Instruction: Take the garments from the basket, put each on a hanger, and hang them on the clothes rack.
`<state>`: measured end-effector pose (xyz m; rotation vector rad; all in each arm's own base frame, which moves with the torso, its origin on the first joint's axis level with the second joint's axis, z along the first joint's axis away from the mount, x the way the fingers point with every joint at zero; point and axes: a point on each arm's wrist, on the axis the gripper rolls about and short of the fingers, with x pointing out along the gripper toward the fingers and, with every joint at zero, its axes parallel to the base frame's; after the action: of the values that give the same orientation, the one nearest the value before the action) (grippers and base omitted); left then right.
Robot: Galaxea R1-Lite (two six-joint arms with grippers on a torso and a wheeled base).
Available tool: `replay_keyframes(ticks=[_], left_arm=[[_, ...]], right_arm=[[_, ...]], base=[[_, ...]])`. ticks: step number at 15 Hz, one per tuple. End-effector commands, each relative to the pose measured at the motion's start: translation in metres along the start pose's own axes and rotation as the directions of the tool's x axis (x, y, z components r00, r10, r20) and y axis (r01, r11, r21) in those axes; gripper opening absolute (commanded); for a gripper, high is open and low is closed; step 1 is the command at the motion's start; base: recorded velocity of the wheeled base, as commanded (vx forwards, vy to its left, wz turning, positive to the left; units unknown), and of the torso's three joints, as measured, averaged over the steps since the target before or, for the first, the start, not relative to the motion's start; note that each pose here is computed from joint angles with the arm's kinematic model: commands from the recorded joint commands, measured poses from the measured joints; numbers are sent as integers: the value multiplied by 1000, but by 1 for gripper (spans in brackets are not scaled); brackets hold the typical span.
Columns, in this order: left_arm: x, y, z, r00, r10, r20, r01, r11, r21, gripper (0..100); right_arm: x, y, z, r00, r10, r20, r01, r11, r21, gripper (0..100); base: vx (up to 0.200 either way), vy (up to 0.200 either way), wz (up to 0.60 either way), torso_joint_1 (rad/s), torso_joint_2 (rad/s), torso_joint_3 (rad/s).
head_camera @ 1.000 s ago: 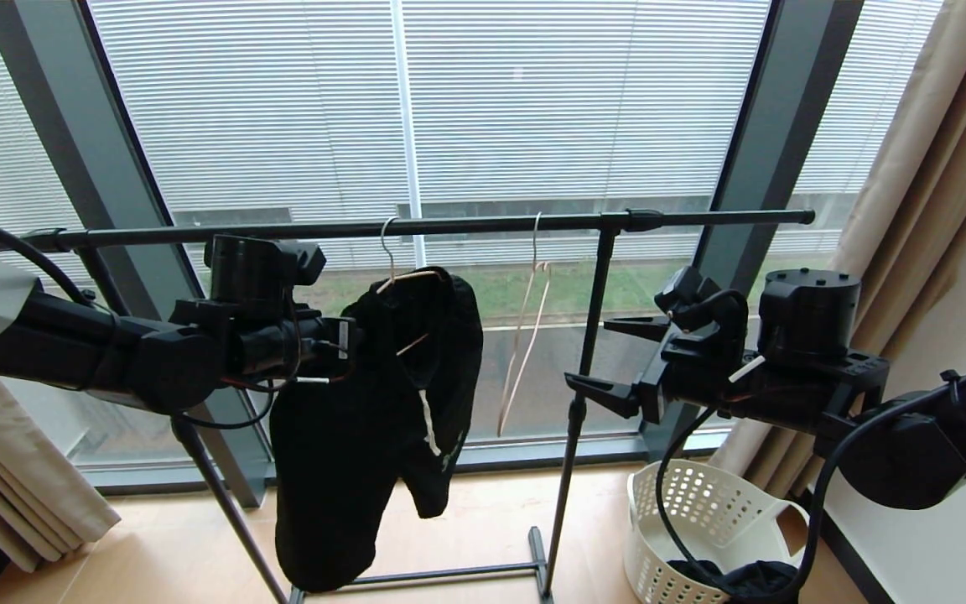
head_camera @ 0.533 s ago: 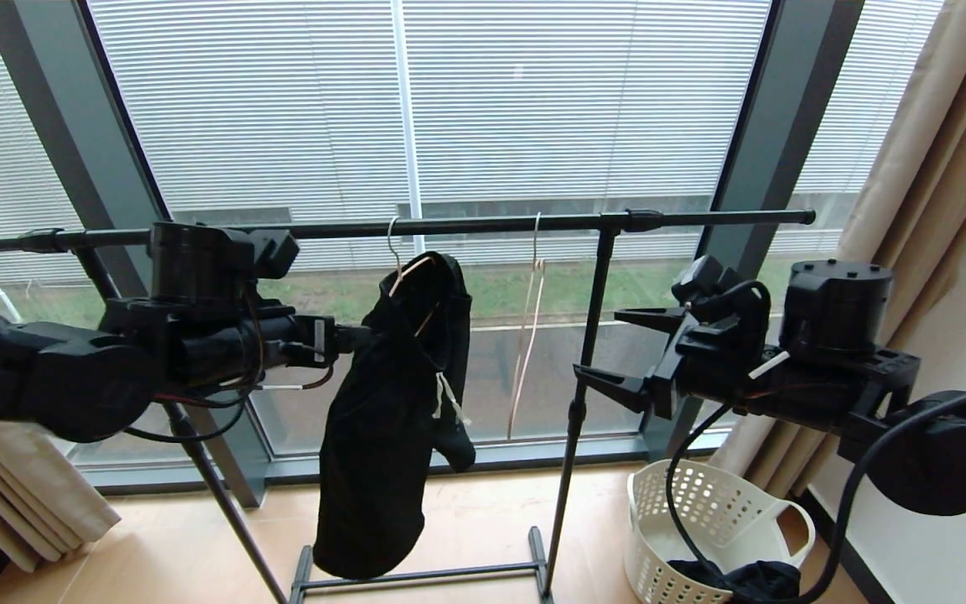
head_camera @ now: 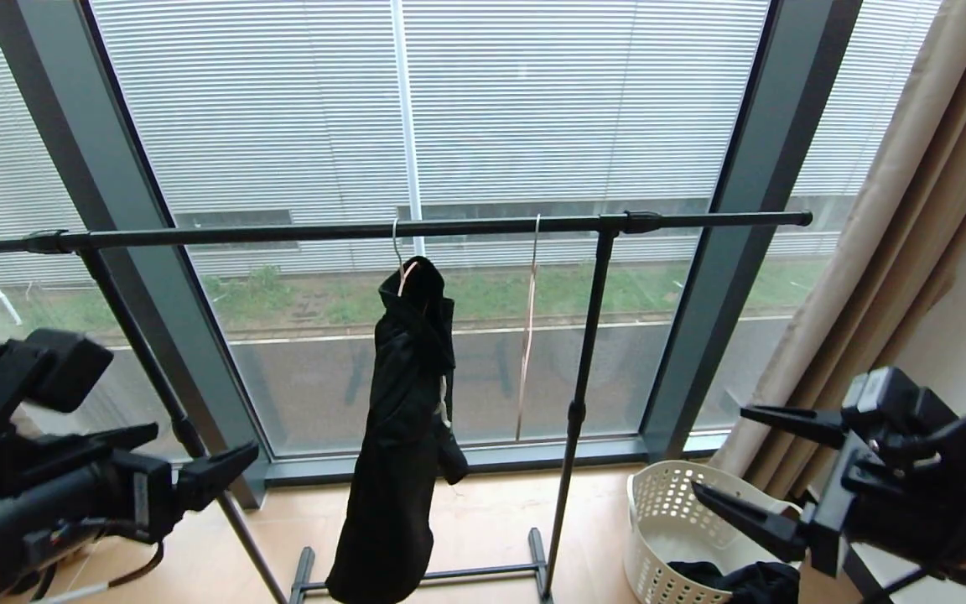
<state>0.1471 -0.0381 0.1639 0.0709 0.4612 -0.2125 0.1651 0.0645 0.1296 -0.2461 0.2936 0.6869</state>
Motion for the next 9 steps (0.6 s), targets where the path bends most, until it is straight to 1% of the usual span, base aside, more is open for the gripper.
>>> replay_keyframes(ticks=[1,2,3,4,5,6,7,9], left_arm=[[-41,2,-56,1000,11,22,-12,999,34,100],[-44,2,-61,1000,8,21,-9,999,38,100],[-49,2,-78,1000,8,9,-9,999,39,100],[-51,2,-89,1000,10,-5,-10,999,42,100],[-57,3,-101,1000,22,3,-22,999,40,100],[-62,4,-107,998,46,36,-48,998,39,100],[-66,4,-107,995,72,69,-75,996,41,100],[-80,6,-121,988,122,91,-128,990,56,100]], right_arm=[[-42,21,-31,1000,-24,-15,24,1000,1,100],[-45,23,-35,999,-27,-20,27,1000,1,100],[-52,28,-43,998,-35,-52,35,999,8,100],[-58,31,-48,995,-27,-97,29,999,24,100],[-68,37,-56,990,-13,-143,19,999,40,100],[-80,42,-62,987,-7,-162,15,999,45,100],[-88,46,-65,988,-12,-151,18,999,42,100],[-110,56,-80,988,-20,-153,27,999,43,100]], base=[[0,0,0,0,0,0],[0,0,0,0,0,0],[0,0,0,0,0,0],[0,0,0,0,0,0],[0,0,0,0,0,0],[0,0,0,0,0,0],[0,0,0,0,0,0],[0,0,0,0,0,0]])
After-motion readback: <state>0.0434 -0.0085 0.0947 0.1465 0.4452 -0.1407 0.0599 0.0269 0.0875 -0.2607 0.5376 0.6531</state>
